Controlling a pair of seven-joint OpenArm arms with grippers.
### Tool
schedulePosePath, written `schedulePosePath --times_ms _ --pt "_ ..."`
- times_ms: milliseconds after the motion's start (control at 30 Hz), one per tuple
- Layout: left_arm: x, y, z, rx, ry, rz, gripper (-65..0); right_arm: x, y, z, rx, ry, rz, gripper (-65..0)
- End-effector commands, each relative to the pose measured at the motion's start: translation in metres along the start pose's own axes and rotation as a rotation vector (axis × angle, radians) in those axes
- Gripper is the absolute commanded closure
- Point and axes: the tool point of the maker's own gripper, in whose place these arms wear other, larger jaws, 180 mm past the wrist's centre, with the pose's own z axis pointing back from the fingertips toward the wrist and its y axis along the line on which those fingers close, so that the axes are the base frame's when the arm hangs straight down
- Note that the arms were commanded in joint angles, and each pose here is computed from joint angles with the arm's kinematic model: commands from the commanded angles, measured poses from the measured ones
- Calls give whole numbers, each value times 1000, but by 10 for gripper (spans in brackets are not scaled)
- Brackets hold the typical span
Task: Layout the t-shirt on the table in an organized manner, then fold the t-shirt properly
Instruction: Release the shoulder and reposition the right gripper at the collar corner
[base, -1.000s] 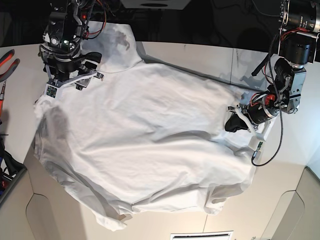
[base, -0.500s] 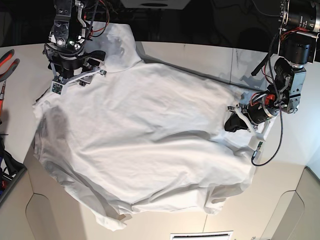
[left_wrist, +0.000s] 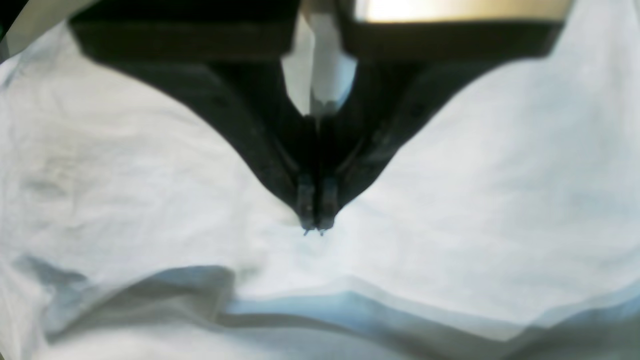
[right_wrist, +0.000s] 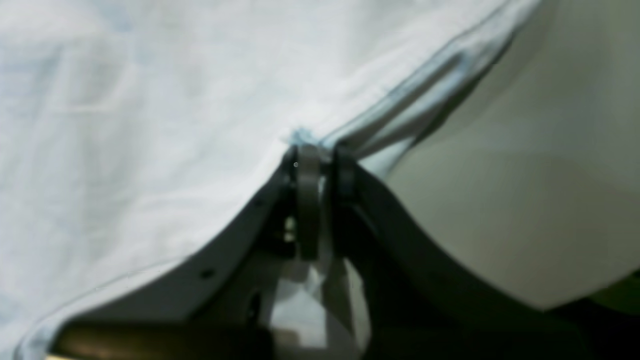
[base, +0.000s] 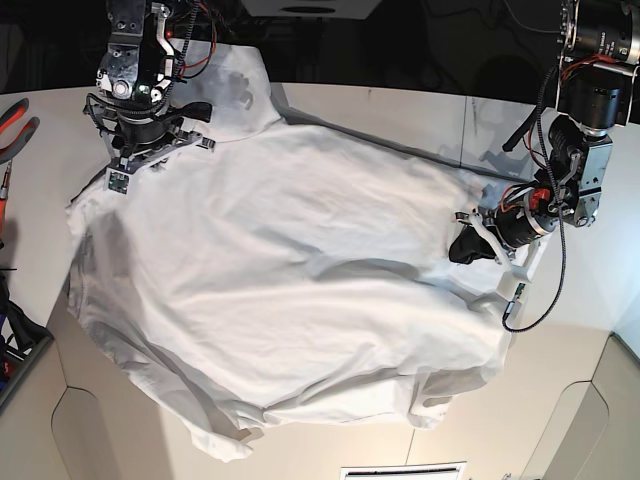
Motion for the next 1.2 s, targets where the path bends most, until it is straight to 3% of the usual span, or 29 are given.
schedulePosePath --times_ms 0,233,633,700,767,1167 --pt "-24 3 2 8 113 -33 0 14 -5 4 -13 -37 10 0" --pt "-24 3 2 9 113 -33 0 30 -24 18 -53 -77 59 0" --pt "-24 3 2 9 114 -33 0 24 -42 21 -134 -44 137 0" --pt "-24 3 2 9 114 -33 0 22 -43 21 -123 -37 169 -110" --pt "-24 3 2 9 114 -33 0 19 -47 21 -124 -30 193 -178" --pt "-24 3 2 9 114 -33 0 15 -73 23 -176 -20 210 -186"
